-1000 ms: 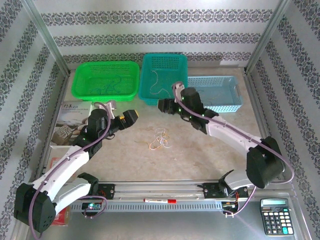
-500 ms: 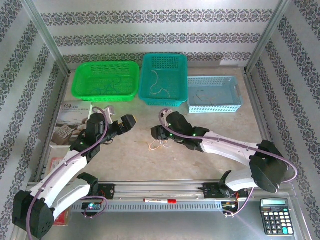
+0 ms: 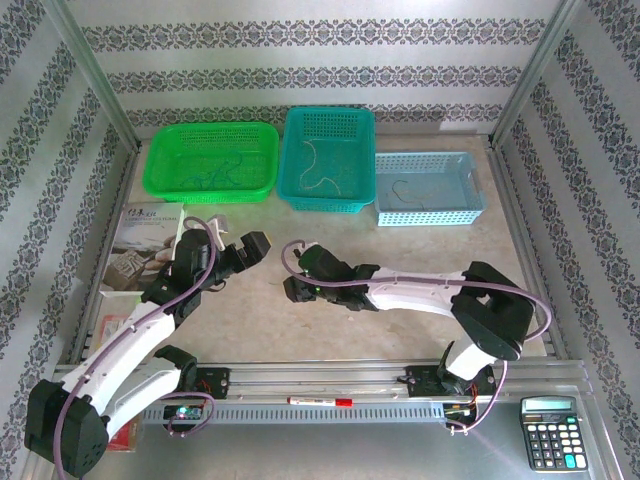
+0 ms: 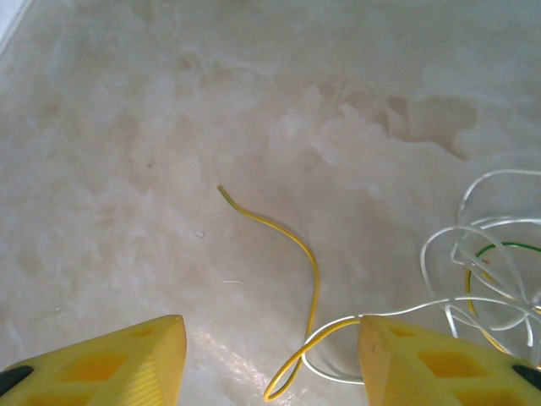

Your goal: Untangle the cables

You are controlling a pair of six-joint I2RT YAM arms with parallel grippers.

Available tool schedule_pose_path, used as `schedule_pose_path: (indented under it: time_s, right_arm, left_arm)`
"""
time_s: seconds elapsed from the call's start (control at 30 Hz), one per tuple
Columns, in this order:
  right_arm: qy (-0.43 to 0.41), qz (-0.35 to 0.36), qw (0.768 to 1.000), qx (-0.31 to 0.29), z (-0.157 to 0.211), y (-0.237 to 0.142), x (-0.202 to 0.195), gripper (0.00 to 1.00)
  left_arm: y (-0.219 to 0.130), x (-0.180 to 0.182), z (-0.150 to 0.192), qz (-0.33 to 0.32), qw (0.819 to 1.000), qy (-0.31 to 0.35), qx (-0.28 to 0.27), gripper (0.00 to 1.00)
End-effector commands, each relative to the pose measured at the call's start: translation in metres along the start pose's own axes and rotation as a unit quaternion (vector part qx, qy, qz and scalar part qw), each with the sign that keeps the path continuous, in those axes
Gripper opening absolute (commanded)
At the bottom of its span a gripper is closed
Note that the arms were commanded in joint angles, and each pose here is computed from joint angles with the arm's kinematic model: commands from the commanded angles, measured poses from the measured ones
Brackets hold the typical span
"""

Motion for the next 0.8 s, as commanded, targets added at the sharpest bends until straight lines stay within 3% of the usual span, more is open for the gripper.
schedule_pose_path:
  time_s: [0.0,0.3,0.37,0.53,0.57,0.77]
  right_arm:
    - [0.018,0.028,0.999,-0.012,-0.003,0.006,-0.005,0.56]
    - [0.027,0.038,0.999,0.013,0.008,0.026,-0.01,0.47]
    - [0.031,0.038,0.999,0.014,0.008,0.027,-0.012,0.39]
    - [0.052,0.029,0.998,0.001,0.0,0.017,-0.021,0.03]
    - [0.057,0.025,0.998,-0.006,-0.004,0.013,-0.023,0.0]
    - [0.101,-0.01,0.994,-0.046,-0.022,-0.014,-0.037,0.0]
  left_arm:
    - [-0.001,0.008,0.004,-0.014,1.0,-0.012,0.003,1.0]
    - [-0.001,0.009,0.003,-0.014,1.0,-0.013,0.001,1.0]
    - [-0.001,0.009,0.003,-0.014,1.0,-0.014,0.001,1.0]
    - [0.0,0.009,0.005,-0.014,1.0,-0.014,0.004,1.0]
    - [0.001,0.01,0.005,-0.014,1.0,-0.014,0.004,1.0]
    - [0.006,0.006,0.007,0.006,1.0,-0.018,0.017,1.0]
Point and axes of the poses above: each hand's point on the last joint's axis, 136 mm out from that joint toward the fingers, its own y axis out along the fingers, its own x axis along the line the jaws close on, z = x × y, the point moved 4 cm from there along -y, back along the fingers, and after that the axes turned 4 degrees about y, right-handed, at the moved point
